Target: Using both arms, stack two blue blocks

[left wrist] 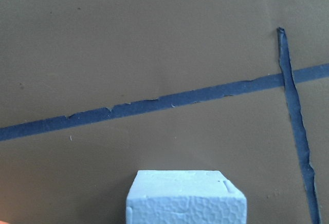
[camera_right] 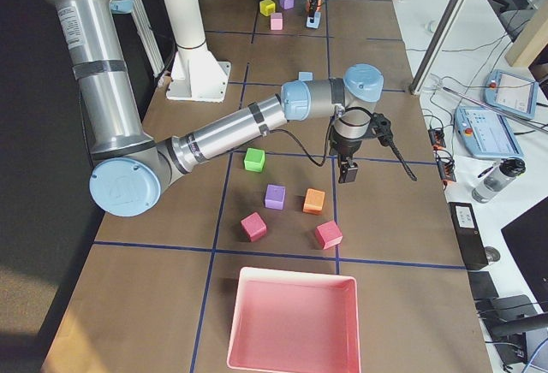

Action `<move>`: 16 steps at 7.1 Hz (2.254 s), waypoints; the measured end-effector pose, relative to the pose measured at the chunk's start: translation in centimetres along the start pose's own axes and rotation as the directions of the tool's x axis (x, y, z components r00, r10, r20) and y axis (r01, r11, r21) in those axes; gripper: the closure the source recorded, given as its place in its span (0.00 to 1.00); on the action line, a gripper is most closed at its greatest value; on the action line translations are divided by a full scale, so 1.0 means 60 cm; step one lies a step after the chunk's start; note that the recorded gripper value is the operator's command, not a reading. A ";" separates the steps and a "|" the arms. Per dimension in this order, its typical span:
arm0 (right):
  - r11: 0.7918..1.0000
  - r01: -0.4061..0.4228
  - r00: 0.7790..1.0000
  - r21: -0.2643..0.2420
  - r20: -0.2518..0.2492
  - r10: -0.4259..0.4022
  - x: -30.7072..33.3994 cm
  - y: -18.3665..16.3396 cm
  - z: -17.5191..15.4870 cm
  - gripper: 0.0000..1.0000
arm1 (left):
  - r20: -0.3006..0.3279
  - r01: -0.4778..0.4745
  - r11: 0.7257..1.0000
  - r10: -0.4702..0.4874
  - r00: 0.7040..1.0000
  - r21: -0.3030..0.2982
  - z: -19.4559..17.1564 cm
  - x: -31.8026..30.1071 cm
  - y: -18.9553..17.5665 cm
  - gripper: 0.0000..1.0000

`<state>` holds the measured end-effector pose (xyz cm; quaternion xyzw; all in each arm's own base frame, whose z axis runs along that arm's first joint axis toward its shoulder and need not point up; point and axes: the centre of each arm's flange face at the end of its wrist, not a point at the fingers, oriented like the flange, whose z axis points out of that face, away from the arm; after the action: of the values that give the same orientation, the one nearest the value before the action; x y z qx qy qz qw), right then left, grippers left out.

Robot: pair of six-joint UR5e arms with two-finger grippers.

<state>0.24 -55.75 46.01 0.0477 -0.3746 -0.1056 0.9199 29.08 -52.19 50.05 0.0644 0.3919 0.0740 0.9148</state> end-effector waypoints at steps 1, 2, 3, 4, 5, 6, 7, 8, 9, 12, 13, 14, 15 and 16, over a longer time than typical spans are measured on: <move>1.000 -0.006 1.000 -0.003 0.001 0.006 0.006 0.005 0.002 0.00 | 0.012 0.015 1.000 -0.015 1.000 -0.011 -0.040 0.032 -0.008 1.00; 1.000 -0.014 1.000 -0.012 0.006 0.014 0.019 0.017 0.010 0.00 | 0.021 0.028 0.999 -0.028 0.999 -0.021 -0.090 0.082 -0.022 1.00; 1.000 -0.019 1.000 -0.019 0.014 0.020 0.035 0.033 0.016 0.00 | 0.028 0.038 0.999 -0.037 0.999 -0.029 -0.145 0.144 -0.042 1.00; 0.999 -0.027 0.999 -0.027 0.024 0.027 0.053 0.051 0.023 0.00 | 0.030 0.062 0.997 -0.061 0.998 -0.036 -0.195 0.213 -0.065 1.00; 0.998 -0.040 0.998 -0.040 0.044 0.042 0.075 0.078 0.037 0.00 | 0.023 0.109 0.993 -0.108 0.994 -0.041 -0.231 0.289 -0.081 1.00; 0.997 -0.061 0.996 -0.051 0.069 0.065 0.100 0.110 0.049 0.00 | 0.003 0.151 0.987 -0.151 0.989 -0.049 -0.246 0.372 -0.086 1.00; 0.996 -0.074 0.994 -0.051 0.081 0.078 0.125 0.143 0.062 0.00 | -0.020 0.181 0.981 -0.183 0.983 -0.062 -0.251 0.457 -0.088 1.00; 0.997 -0.070 0.994 -0.039 0.083 0.073 0.145 0.174 0.080 0.00 | -0.038 0.208 0.975 -0.211 0.977 -0.077 -0.252 0.539 -0.097 1.00; 0.997 -0.067 0.994 -0.034 0.082 0.070 0.158 0.194 0.094 0.00 | -0.048 0.221 0.971 -0.226 0.973 -0.089 -0.253 0.600 -0.107 1.00; 0.998 -0.056 0.996 -0.013 0.076 0.057 0.181 0.245 0.126 0.00 | -0.056 0.228 0.971 -0.232 0.971 -0.075 -0.194 0.722 -0.139 1.00; 0.998 -0.061 0.995 -0.008 0.075 0.062 0.184 0.253 0.130 0.00 | -0.063 0.229 0.970 -0.234 0.970 -0.077 -0.165 0.747 -0.144 1.00; 0.998 -0.065 0.995 -0.005 0.076 0.065 0.184 0.255 0.131 0.00 | -0.065 0.227 0.971 -0.232 0.971 -0.080 -0.148 0.759 -0.144 1.00; 0.998 -0.069 0.995 -0.004 0.077 0.069 0.184 0.255 0.131 0.00 | -0.061 0.223 0.971 -0.229 0.972 -0.086 -0.134 0.765 -0.143 1.00; 0.997 -0.073 0.994 -0.004 0.078 0.073 0.184 0.255 0.131 0.00 | -0.056 0.216 0.973 -0.221 0.974 -0.085 -0.116 0.774 -0.139 1.00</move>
<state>4.87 -43.44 61.66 0.0295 -0.4117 -0.0739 0.9078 56.40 -51.32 10.94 -0.0176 0.4227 -0.0097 0.9060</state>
